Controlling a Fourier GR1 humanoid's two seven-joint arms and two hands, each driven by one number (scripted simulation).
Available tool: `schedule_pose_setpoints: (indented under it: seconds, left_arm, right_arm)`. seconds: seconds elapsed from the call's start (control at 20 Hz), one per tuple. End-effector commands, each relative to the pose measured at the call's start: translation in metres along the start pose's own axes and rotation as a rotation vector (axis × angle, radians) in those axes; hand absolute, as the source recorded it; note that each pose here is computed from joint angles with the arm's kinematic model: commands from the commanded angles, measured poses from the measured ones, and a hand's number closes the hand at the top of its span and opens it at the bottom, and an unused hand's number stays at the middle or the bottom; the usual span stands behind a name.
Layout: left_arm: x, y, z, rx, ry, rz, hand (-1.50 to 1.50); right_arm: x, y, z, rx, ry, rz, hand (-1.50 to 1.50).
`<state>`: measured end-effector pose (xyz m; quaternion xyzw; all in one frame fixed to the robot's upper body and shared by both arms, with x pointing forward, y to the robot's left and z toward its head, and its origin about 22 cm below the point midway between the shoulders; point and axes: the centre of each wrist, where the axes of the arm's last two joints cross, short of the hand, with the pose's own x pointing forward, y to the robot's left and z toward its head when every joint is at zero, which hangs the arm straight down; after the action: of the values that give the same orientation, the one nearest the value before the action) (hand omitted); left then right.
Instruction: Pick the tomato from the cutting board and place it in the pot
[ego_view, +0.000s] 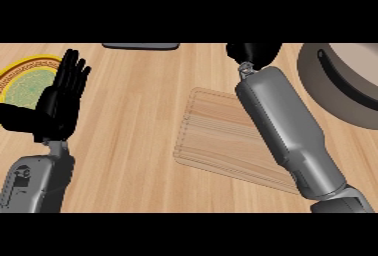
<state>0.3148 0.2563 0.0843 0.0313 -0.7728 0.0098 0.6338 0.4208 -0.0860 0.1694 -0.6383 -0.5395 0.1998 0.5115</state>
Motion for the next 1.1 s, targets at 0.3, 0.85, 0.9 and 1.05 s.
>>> schedule_pose_setpoints:
  seconds: [0.3, 0.85, 0.9, 1.05]
  left_arm:
    - [-0.020, 0.010, 0.013, 0.040, 0.001, -0.025, 0.00]
    - [0.005, -0.002, 0.025, 0.021, -0.002, -0.003, 0.00]
    - [0.009, 0.011, 0.010, 0.031, -0.004, 0.007, 0.00]
    - [-0.011, 0.014, 0.021, 0.008, 0.002, -0.011, 0.00]
  right_arm:
    - [-0.069, -0.028, -0.071, -0.151, 0.172, 0.006, 1.50]
    - [-0.208, -0.020, -0.109, -0.139, 0.291, 0.044, 1.50]
    - [-0.222, -0.022, -0.107, -0.130, 0.273, 0.042, 1.50]
    - [-0.258, -0.029, -0.121, -0.125, 0.268, 0.009, 1.50]
